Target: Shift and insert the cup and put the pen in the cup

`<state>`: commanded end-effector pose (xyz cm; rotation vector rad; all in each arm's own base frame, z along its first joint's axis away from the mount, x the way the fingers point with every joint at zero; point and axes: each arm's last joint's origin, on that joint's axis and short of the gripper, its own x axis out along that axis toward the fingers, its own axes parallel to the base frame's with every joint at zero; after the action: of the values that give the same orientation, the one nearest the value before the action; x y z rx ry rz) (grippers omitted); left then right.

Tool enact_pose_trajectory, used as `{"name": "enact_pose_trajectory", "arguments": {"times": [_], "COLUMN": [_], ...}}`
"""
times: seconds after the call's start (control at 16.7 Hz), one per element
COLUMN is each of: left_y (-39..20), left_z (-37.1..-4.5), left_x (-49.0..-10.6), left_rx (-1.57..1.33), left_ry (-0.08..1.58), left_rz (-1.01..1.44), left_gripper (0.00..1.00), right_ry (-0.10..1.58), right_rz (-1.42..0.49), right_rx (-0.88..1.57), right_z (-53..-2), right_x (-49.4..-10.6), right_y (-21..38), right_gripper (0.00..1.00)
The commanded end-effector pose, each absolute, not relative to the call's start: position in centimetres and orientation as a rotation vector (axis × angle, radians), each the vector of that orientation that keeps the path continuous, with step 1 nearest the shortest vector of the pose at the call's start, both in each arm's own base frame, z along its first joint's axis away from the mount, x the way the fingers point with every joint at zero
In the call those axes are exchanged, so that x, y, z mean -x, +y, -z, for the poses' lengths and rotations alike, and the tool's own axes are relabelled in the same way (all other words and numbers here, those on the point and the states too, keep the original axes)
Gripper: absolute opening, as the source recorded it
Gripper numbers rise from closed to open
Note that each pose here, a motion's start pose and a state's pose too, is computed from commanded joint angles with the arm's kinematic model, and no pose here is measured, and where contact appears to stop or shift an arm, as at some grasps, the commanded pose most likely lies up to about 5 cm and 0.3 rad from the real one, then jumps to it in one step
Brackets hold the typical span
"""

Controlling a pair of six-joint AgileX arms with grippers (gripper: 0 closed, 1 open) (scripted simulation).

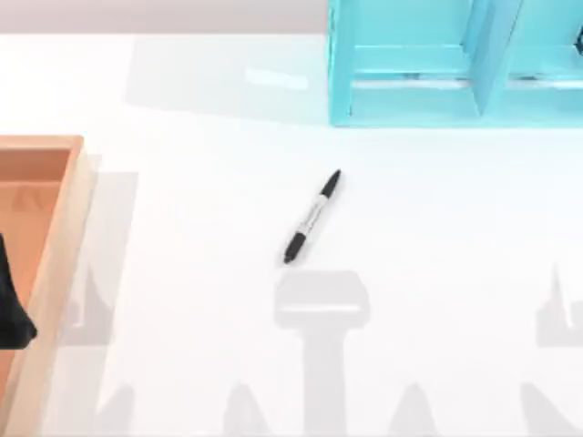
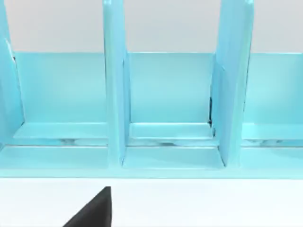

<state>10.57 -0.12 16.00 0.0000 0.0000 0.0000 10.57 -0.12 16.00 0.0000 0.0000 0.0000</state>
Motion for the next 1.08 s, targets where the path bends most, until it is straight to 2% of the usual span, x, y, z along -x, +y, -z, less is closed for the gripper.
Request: {"name": "enact_pose_trajectory", "arguments": {"times": [0.24,0.48,0.78,1.08], "left_y": [-0.1,0.2,1.2,3.1], "left_z": [-16.5,-19.4,-24.7,-27.4], "left_x": [-10.6,-11.1,-14.6,-22.0], "left_rx": [-0.005,-0.031,-0.063,-0.067], "left_ry": [0.031,0.206,0.586,1.039], "left_rz": [-0.005,-0.027,-0.052,-0.046], "left_gripper": [1.00,1.00,1.00,1.00], "right_ry": [0.000,0.000,0.000,0.000], "right_rz": [0.000,0.000,0.000,0.000], "right_rx": [0.000,0.000,0.000,0.000], "right_z": [-16.0,-16.0,-16.0,-16.0], "right_x": [-10.6,-10.6,-10.6,-10.6], "right_y": [-0.1,-0.1,-0.1,-0.1], "right_gripper": [1.00,1.00,1.00,1.00]}}
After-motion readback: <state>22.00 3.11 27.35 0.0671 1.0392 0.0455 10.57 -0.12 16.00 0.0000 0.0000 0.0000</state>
